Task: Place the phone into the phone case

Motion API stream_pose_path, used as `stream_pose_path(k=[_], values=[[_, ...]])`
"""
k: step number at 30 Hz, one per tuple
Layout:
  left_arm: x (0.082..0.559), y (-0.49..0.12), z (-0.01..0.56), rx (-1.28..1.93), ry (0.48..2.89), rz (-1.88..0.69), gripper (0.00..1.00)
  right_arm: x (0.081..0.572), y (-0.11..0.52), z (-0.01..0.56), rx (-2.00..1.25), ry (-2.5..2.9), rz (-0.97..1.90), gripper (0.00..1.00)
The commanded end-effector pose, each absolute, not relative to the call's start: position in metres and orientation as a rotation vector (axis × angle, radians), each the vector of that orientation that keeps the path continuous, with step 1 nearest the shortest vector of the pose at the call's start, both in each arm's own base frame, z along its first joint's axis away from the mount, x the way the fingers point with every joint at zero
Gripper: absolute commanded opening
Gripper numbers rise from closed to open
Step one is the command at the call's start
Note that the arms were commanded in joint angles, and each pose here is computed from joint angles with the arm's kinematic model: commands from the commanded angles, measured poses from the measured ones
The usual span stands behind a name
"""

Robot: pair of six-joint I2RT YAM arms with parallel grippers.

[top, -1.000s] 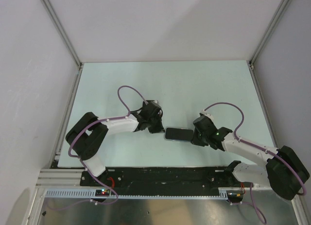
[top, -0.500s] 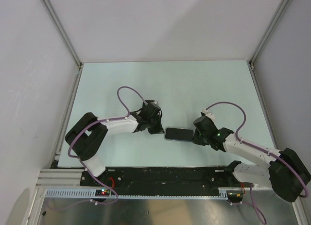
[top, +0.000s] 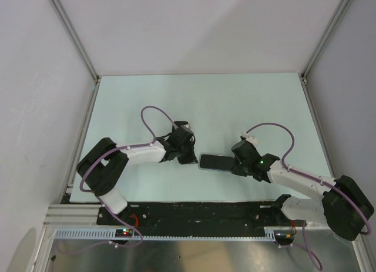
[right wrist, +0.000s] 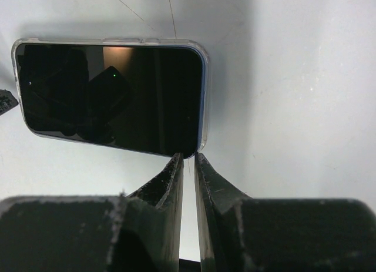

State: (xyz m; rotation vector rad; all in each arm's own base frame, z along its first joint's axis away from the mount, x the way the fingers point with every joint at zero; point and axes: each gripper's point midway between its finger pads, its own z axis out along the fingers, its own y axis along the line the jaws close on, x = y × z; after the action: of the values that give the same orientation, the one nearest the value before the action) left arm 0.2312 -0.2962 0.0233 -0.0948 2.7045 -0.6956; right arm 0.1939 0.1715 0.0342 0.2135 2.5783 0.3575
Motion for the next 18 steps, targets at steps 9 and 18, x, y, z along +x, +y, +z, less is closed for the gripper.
stream_pose_path(k=[9,18], values=[[0.236,-0.303,0.04,-0.07,2.637,-0.729,0.01,0.209,0.167,0.042,0.26,2.521,0.302,0.17],[0.236,-0.303,0.04,-0.072,2.639,-0.73,0.01,0.21,0.163,0.053,0.271,2.492,0.317,0.18]])
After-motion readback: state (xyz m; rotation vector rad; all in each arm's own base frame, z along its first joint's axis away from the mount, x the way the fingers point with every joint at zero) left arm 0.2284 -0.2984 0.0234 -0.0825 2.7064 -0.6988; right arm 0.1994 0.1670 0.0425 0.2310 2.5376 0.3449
